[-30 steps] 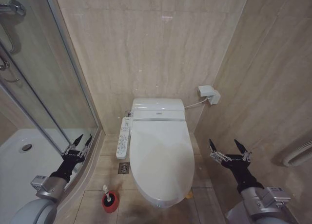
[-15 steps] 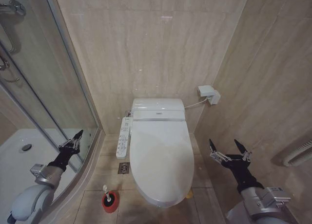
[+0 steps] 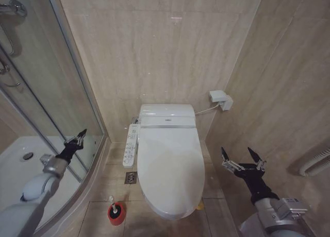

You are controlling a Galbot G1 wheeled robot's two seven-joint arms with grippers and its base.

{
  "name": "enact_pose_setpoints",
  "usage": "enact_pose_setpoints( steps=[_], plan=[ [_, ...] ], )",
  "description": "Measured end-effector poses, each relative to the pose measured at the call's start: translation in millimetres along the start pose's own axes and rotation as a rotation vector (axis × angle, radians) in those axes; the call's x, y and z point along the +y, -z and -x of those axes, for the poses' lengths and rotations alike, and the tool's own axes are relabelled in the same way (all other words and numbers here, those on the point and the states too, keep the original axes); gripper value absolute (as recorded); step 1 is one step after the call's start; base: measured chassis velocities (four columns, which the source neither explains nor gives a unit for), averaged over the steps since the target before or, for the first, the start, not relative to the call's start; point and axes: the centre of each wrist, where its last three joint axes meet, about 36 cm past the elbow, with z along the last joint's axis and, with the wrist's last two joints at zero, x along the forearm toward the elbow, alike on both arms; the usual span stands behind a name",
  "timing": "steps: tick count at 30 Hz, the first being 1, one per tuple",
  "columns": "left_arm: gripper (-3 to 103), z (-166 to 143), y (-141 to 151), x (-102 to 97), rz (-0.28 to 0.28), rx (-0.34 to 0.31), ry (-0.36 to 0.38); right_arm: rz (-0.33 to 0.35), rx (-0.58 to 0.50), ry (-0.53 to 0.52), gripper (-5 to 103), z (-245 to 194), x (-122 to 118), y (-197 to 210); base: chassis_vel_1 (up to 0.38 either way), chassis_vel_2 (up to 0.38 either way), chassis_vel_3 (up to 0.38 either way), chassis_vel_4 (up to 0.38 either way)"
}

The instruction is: Open the toilet lid, clean the toilet bowl with a toilet brush, close the toilet lid, and flush.

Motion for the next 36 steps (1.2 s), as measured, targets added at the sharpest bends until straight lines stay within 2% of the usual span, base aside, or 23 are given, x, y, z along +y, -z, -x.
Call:
enact_pose_setpoints(
  steps=[7, 16, 20, 27, 36],
  plan=[
    [0, 27.5, -10.0, 3.1, 0.016, 0.004, -0.072, 0.0, 0.0, 0.0, 100, 0.0, 0.0, 0.0, 0.0, 0.0, 0.0, 0.0],
    [0, 61.6, -8.4, 0.2, 0.025, -0.005, -0.123, 0.0, 0.0, 0.0, 100, 0.0, 0.0, 0.0, 0.0, 0.0, 0.0, 0.0],
    [0, 81.4, -7.8, -4.4, 0.026, -0.013, -0.146, 0.0, 0.0, 0.0, 100, 0.0, 0.0, 0.0, 0.0, 0.0, 0.0, 0.0],
    [0, 118.1, -9.6, -23.9, 0.008, -0.016, -0.184, 0.0, 0.0, 0.0, 100, 0.0, 0.0, 0.0, 0.0, 0.0, 0.0, 0.0],
    [0, 135.8, -13.6, -31.4, 0.007, -0.019, -0.194, 0.0, 0.0, 0.0, 100, 0.0, 0.0, 0.0, -0.01, 0.01, 0.008, -0.008]
  ],
)
